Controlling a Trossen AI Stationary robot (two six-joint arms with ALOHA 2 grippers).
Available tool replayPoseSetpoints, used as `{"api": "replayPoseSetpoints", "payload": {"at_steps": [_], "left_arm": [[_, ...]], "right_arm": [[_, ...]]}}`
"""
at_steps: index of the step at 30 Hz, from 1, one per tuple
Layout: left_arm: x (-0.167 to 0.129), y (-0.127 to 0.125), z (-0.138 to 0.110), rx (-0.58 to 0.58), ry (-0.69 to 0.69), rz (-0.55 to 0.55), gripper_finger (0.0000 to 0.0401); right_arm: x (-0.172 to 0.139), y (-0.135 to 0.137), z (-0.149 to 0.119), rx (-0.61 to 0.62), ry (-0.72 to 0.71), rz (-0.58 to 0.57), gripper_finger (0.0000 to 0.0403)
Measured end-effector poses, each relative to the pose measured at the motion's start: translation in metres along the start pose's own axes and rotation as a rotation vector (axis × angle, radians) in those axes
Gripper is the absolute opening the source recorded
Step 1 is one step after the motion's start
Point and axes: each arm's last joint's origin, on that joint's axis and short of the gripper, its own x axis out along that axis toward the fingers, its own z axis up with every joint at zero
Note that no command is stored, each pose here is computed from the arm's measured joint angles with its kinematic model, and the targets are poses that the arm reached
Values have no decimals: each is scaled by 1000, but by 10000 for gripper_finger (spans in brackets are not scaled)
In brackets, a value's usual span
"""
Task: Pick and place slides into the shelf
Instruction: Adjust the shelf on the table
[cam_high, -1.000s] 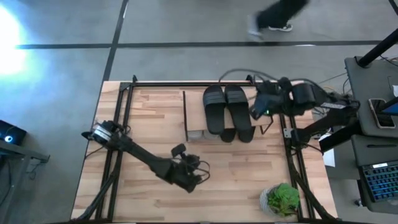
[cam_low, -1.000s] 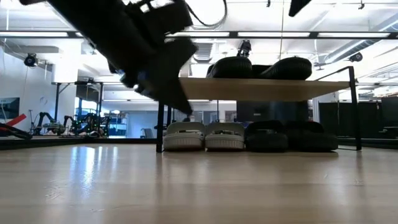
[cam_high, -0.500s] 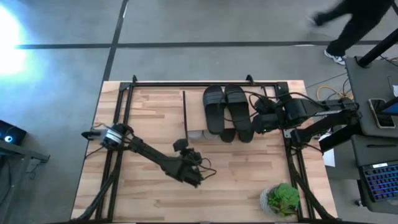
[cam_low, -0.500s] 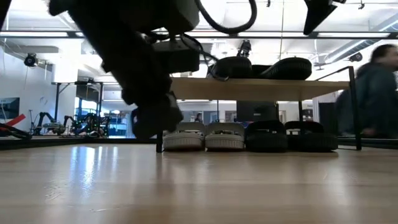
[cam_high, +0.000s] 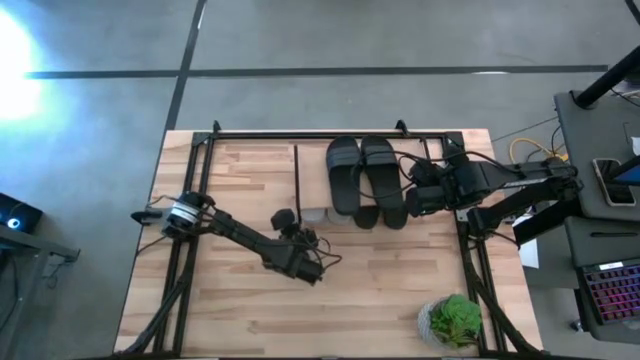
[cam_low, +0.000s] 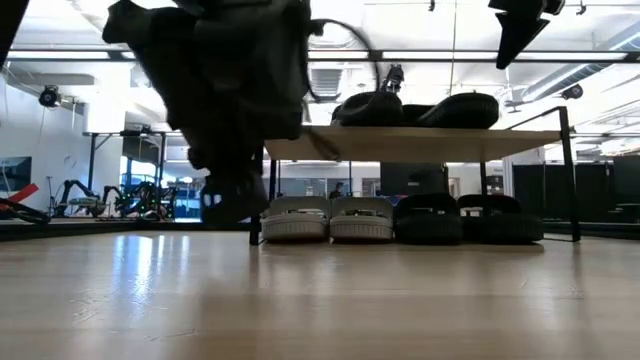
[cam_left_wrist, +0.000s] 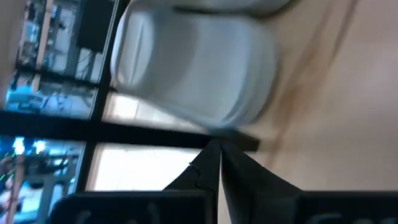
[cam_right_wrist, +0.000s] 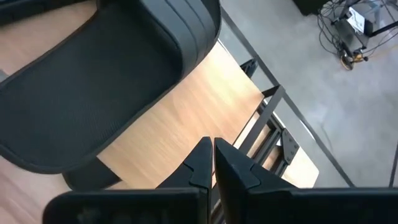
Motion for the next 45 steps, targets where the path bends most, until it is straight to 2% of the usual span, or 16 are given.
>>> {"api": "replayPoseSetpoints", "payload": {"at_steps": [8,11,13,16,19,23,25,29,33,36,39,41,45], "left_arm": [[11,15,-13,-72,102,100,0],[10,16,-11,-86,117,79,0],[0,14,-9,-112,109,41,0],[-29,9,-4,-162,24,-23,0],[-53,-2,6,-185,-121,-114,0],[-65,-27,26,-70,-349,-262,0],[-59,-34,35,16,-429,-259,0],[-22,-33,47,98,-410,-123,0],[11,-19,59,71,-352,-68,0],[21,-11,72,57,-394,-79,0],[18,-8,85,76,-495,-104,0],[16,-8,91,65,-546,-164,0],[17,-8,92,17,-548,-236,0]], "right_arm": [[-2,-1,1,14,-7,6,9],[-2,-1,1,12,-6,6,9],[-2,-1,1,8,-5,6,9],[-3,-3,1,11,-7,12,9],[-5,-6,-1,20,-15,19,9],[-5,-11,-5,24,-21,19,9],[-4,-13,-8,26,-25,18,9],[-3,-15,-11,24,-26,16,9],[-4,-16,-12,21,-30,17,9],[-4,-17,-12,18,-31,19,9],[-4,-17,-12,14,-32,19,9],[-5,-18,-12,6,-33,20,9],[-5,-18,-13,6,-34,21,9]]}}
